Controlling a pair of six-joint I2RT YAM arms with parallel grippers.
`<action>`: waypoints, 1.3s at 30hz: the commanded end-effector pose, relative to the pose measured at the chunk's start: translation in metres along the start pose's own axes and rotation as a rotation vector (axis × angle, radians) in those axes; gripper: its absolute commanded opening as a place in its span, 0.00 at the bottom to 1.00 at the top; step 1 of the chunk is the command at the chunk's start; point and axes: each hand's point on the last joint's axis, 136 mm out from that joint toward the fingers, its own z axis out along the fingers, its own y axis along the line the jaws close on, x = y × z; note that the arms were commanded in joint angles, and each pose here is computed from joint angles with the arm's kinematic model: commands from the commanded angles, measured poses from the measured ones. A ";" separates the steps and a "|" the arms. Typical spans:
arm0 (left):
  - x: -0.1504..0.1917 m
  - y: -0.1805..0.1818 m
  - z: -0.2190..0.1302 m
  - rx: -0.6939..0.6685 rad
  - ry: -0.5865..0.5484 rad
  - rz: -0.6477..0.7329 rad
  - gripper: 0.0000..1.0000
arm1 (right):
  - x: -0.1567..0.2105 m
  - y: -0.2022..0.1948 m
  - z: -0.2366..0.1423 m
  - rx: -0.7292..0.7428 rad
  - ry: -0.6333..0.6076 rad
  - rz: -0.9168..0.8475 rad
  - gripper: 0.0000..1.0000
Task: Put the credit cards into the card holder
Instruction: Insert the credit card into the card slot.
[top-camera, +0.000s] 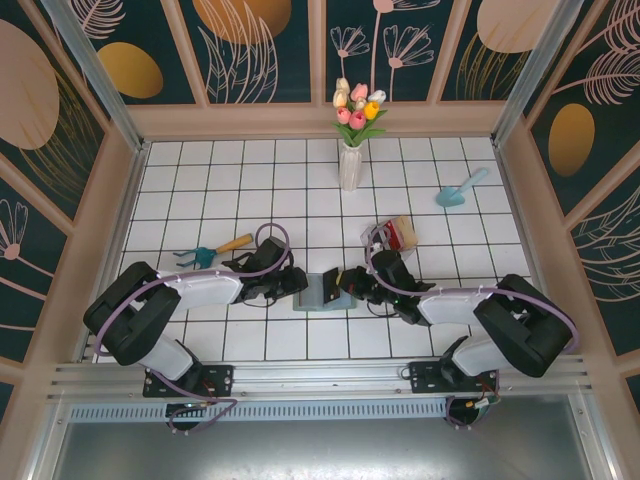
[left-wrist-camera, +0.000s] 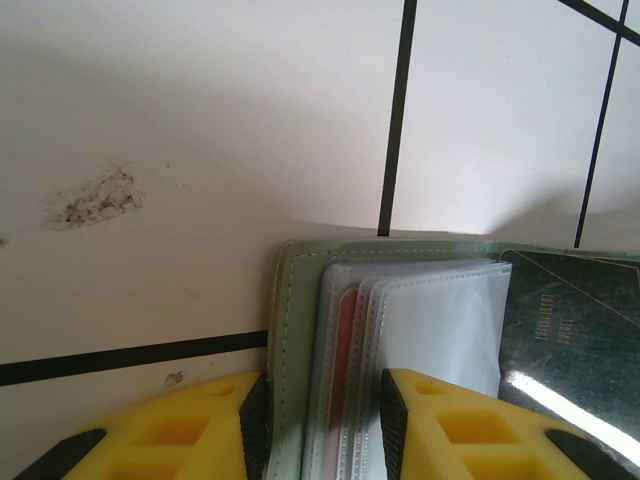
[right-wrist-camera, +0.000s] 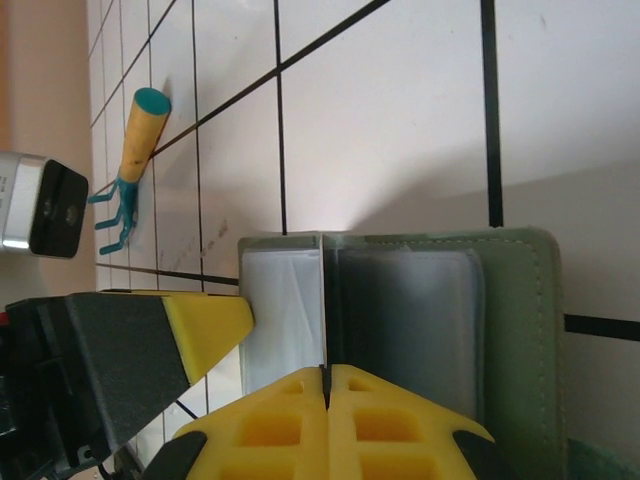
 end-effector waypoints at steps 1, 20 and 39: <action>0.017 0.024 0.015 -0.064 0.051 -0.010 0.37 | 0.018 0.000 0.002 -0.006 0.064 0.007 0.00; 0.014 0.023 0.014 -0.063 0.037 -0.012 0.37 | 0.019 0.003 0.004 0.047 0.119 -0.047 0.10; 0.016 0.027 0.015 -0.072 0.042 -0.011 0.33 | 0.013 0.002 0.005 0.006 0.065 -0.043 0.00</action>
